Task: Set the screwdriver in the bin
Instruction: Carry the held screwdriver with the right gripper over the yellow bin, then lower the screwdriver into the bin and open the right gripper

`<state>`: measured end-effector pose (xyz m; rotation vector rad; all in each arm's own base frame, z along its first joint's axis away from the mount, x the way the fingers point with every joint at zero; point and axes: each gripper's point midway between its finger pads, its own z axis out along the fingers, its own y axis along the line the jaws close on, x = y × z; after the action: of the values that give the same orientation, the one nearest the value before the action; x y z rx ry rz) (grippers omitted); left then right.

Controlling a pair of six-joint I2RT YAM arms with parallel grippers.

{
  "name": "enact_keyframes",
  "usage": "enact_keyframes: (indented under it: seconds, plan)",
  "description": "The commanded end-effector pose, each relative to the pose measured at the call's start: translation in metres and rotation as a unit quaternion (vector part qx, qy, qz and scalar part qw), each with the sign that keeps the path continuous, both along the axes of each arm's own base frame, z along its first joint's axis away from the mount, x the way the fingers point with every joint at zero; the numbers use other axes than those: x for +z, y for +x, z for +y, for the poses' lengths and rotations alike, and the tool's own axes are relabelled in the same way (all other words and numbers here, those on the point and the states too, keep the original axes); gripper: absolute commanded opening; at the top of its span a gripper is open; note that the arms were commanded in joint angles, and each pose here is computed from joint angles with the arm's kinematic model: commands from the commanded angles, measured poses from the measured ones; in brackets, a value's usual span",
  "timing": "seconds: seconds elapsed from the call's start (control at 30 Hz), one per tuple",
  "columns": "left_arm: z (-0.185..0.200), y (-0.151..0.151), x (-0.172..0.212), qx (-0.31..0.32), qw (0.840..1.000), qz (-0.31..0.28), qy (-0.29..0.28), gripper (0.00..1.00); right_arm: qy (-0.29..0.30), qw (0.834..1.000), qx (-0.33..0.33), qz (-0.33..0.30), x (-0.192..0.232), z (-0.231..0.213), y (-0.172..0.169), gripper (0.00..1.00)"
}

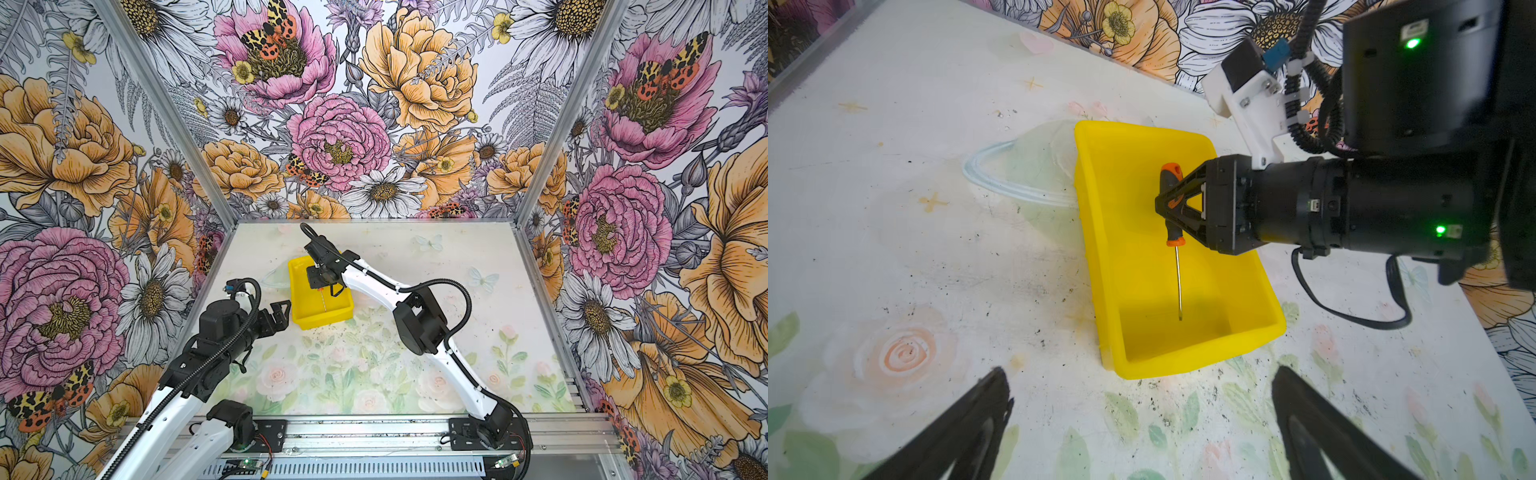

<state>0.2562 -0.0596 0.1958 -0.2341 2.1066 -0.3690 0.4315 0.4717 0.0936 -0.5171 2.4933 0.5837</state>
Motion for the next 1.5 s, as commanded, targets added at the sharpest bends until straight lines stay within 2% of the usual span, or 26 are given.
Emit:
enact_keyframes:
  seconds: [0.0,0.17,0.33,0.57,0.7,0.87,1.07,1.17,1.33,1.47]
  plan:
    - [0.008,0.000,-0.003,0.018,1.000,0.000,0.003,0.99,-0.003,1.000,-0.011,-0.004,-0.011,0.000,0.010,0.03]
    - [0.010,0.001,-0.004,0.023,1.000,0.000,0.004,0.99,-0.009,1.000,-0.008,-0.003,-0.018,-0.001,0.011,0.09]
    - [0.010,0.001,-0.005,0.024,1.000,0.000,0.002,0.99,-0.011,1.000,-0.008,-0.006,-0.018,-0.001,0.012,0.19]
    - [0.009,0.002,-0.004,0.021,1.000,0.000,0.001,0.99,-0.006,0.999,-0.006,-0.039,0.012,-0.001,0.015,0.47]
    - [0.007,0.004,-0.005,0.014,1.000,0.003,0.002,0.99,-0.003,0.998,-0.004,-0.066,0.037,0.001,0.015,0.57]
    - [0.007,0.006,-0.002,0.011,1.000,-0.001,0.004,0.99,0.001,0.996,-0.009,-0.090,0.059,0.002,0.015,0.63]
    - [0.009,0.004,0.004,0.012,1.000,-0.014,0.002,0.99,-0.002,0.998,-0.013,-0.063,0.037,0.002,0.011,0.64]
    - [0.010,0.003,0.008,0.012,1.000,-0.019,0.000,0.99,0.000,0.998,-0.010,-0.063,0.040,0.003,0.009,0.65]
    - [0.015,0.001,0.010,0.023,0.999,-0.025,0.002,0.99,0.009,0.997,-0.004,-0.075,0.063,0.000,0.007,0.66]
    - [0.028,0.004,0.006,0.057,0.998,-0.017,0.006,0.99,0.002,0.993,0.002,-0.114,0.100,-0.012,-0.001,0.66]
